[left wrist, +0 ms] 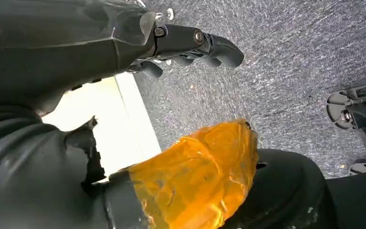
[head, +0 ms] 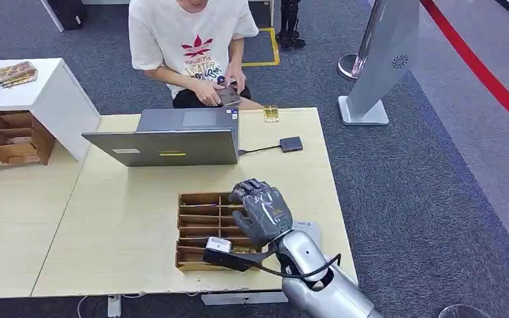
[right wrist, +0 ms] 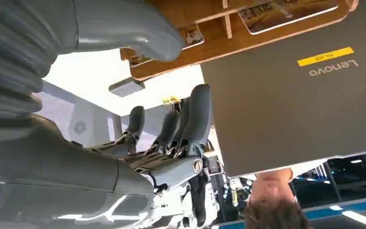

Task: Pass the card to the sensor for recognition and then transmit it.

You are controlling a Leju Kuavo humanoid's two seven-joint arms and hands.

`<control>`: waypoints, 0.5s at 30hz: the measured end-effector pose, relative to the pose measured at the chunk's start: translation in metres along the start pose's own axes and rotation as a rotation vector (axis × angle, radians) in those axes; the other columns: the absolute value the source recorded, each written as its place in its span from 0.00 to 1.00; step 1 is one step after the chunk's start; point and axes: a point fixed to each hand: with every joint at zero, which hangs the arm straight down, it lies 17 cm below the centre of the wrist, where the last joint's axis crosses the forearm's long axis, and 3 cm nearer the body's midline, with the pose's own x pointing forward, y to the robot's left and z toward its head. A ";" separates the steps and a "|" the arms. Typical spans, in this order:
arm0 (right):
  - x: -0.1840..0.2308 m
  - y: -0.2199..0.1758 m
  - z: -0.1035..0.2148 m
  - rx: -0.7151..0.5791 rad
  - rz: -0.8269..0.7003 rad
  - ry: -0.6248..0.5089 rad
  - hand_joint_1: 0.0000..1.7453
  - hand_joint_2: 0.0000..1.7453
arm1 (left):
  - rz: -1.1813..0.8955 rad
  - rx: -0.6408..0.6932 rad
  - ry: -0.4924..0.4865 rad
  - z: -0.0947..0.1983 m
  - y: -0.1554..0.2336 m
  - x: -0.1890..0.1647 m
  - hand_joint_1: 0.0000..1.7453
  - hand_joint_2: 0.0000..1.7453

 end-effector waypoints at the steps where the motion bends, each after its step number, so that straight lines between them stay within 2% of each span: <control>1: -0.001 0.001 0.000 0.002 0.000 0.002 0.42 1.00 | 0.000 0.000 0.000 0.000 0.000 0.000 0.00 0.00; 4: -0.002 0.003 0.000 0.008 -0.002 0.008 0.41 1.00 | 0.000 0.000 -0.001 0.000 0.000 0.001 0.00 0.00; 5: -0.002 0.004 0.000 0.010 -0.003 0.009 0.45 1.00 | 0.000 0.000 0.000 0.000 0.000 0.001 0.00 0.00; 15: -0.005 0.007 -0.001 0.018 0.000 0.014 0.49 1.00 | -0.001 0.000 -0.002 0.000 0.000 0.001 0.00 0.00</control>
